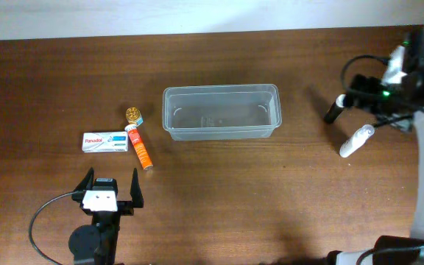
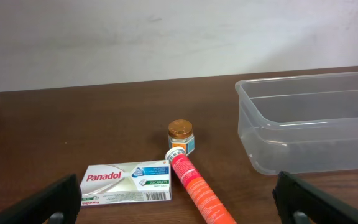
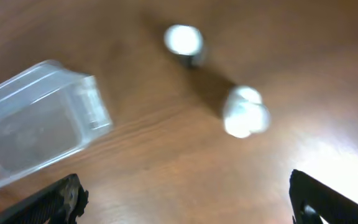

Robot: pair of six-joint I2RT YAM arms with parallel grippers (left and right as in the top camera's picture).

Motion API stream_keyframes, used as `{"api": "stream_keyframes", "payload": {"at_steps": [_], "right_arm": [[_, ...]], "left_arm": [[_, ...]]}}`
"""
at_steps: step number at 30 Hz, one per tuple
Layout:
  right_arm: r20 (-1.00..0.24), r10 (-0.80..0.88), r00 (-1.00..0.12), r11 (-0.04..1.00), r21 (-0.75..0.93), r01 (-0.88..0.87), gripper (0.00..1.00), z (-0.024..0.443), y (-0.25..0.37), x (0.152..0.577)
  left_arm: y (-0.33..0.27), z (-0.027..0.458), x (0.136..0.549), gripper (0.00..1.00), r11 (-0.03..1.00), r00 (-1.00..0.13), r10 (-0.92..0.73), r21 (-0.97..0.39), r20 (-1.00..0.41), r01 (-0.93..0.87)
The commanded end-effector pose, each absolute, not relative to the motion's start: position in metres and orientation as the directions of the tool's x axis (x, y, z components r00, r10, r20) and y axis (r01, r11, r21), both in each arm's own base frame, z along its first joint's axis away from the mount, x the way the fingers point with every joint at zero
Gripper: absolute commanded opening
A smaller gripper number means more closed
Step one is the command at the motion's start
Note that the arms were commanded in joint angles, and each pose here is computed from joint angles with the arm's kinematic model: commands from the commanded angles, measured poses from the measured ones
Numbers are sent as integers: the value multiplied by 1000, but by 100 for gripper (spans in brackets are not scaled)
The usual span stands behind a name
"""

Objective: Pack container
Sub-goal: 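Move the right gripper over the white bottle with clear cap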

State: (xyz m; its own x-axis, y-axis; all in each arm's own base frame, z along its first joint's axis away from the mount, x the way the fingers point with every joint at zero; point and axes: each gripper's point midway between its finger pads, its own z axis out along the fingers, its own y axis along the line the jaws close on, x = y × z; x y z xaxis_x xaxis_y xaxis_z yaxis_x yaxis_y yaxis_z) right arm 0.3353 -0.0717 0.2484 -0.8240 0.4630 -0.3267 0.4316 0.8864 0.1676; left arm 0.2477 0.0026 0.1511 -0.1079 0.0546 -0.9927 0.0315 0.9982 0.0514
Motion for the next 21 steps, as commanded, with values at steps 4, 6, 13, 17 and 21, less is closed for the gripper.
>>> {"api": "stream_keyframes", "payload": {"at_steps": [4, 6, 13, 17, 21], "right_arm": [[-324, 586, -743, 806, 138, 575, 98, 249, -119, 316], [-323, 576, -751, 813, 131, 567, 98, 246, -122, 316], [-322, 550, -771, 831, 115, 544, 98, 223, -125, 322], [-297, 553, -778, 830, 112, 547, 98, 197, -125, 322], [-264, 559, -786, 827, 105, 553, 98, 164, -123, 319]], "left_arm": [[3, 149, 248, 100, 997, -108, 70, 67, -992, 32], [3, 149, 248, 100, 997, -109, 70, 67, -992, 31], [3, 149, 248, 100, 997, -108, 70, 67, -992, 32], [3, 149, 248, 100, 997, -109, 70, 67, -992, 31], [3, 149, 248, 100, 997, -109, 70, 67, -992, 32]]}}
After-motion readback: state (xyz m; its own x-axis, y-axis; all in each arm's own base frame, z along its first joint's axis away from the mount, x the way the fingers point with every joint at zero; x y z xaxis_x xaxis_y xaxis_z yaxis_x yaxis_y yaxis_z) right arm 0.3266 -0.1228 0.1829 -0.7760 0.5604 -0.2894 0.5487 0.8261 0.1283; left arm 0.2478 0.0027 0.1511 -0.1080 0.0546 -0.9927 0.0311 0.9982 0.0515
